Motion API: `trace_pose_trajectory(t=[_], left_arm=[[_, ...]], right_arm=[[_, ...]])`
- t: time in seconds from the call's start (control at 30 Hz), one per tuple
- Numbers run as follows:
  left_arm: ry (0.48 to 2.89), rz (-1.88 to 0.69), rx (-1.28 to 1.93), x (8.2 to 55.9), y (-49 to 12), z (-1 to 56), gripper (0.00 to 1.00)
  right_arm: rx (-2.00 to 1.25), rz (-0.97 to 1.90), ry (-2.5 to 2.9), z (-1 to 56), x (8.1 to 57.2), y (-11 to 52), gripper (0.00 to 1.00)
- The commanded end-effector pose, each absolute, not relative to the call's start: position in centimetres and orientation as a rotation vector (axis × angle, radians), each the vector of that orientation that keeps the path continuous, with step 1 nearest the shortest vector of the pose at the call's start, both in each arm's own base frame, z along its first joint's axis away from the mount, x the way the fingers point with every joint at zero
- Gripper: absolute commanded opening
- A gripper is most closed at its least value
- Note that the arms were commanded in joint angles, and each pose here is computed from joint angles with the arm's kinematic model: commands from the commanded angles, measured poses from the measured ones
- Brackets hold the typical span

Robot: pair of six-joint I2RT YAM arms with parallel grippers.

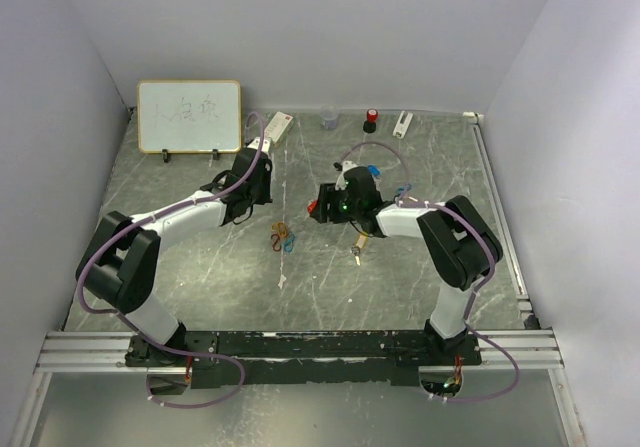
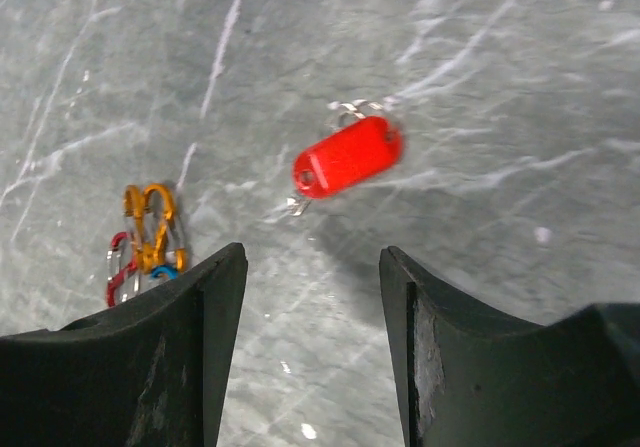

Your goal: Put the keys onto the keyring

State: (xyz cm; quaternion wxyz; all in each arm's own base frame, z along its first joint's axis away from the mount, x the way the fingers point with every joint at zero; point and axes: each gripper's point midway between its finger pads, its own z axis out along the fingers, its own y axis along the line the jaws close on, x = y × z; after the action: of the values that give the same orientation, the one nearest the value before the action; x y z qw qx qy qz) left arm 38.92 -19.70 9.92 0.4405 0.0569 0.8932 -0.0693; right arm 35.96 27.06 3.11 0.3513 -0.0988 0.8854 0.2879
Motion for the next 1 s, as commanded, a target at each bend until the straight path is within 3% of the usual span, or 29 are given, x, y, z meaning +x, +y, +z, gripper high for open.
trace_pose_trajectory(t=[0.0,0.97], left_arm=[[2.184,-0.206,0.125,39.1,-19.8,11.9,0.07],[2.176,-0.209,0.114,39.3,-19.3,12.3,0.07]], right_arm=[[-0.279,0.806,2.282,2.7,35.3,29.1,0.56],[-0.279,0.809,2.299,-0.2,38.8,32.3,0.56]])
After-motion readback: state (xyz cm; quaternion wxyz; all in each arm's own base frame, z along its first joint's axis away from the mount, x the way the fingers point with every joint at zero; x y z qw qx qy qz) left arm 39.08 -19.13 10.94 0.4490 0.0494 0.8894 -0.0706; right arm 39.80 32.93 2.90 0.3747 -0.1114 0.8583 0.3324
